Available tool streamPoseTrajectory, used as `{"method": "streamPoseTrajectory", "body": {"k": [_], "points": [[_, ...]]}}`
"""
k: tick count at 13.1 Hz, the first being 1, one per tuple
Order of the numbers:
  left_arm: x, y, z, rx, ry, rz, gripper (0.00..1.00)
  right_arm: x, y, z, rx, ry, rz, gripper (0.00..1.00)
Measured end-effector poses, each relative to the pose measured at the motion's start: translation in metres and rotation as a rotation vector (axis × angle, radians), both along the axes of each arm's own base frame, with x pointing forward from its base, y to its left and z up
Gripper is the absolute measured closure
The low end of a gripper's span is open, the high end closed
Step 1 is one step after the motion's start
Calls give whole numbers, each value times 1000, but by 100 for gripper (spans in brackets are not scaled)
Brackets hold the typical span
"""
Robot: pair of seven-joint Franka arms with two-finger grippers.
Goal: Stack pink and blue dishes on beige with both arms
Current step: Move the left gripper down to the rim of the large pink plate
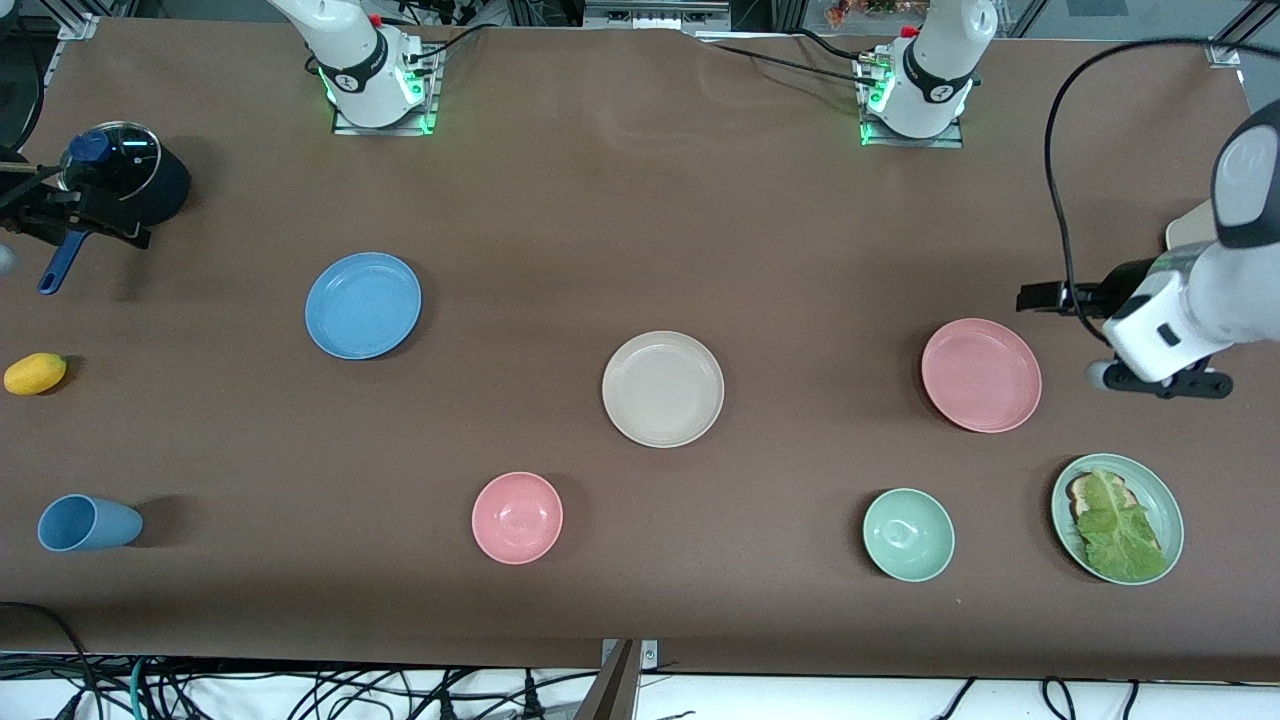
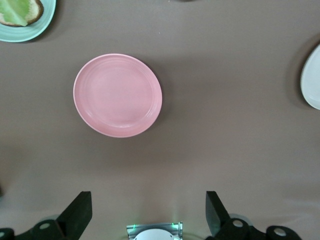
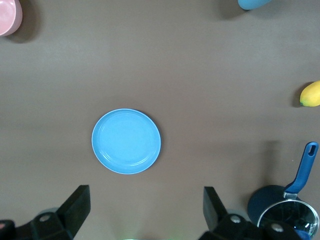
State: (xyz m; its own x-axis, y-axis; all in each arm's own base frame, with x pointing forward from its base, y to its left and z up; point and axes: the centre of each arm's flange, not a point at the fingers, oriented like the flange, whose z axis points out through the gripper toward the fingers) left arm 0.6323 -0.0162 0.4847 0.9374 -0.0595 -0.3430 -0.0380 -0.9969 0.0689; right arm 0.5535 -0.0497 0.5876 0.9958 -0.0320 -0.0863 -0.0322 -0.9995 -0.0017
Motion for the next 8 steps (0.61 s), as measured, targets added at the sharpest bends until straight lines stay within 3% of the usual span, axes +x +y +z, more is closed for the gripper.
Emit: {"method": "streamPoseTrajectory", "body": {"k": [4, 8], "points": [[8, 26, -62, -59, -7, 76, 0, 0, 0, 0, 0, 0, 0, 0], [-9, 81, -105, -115, -64, 71, 0, 0, 0, 0, 0, 0, 0, 0]]}}
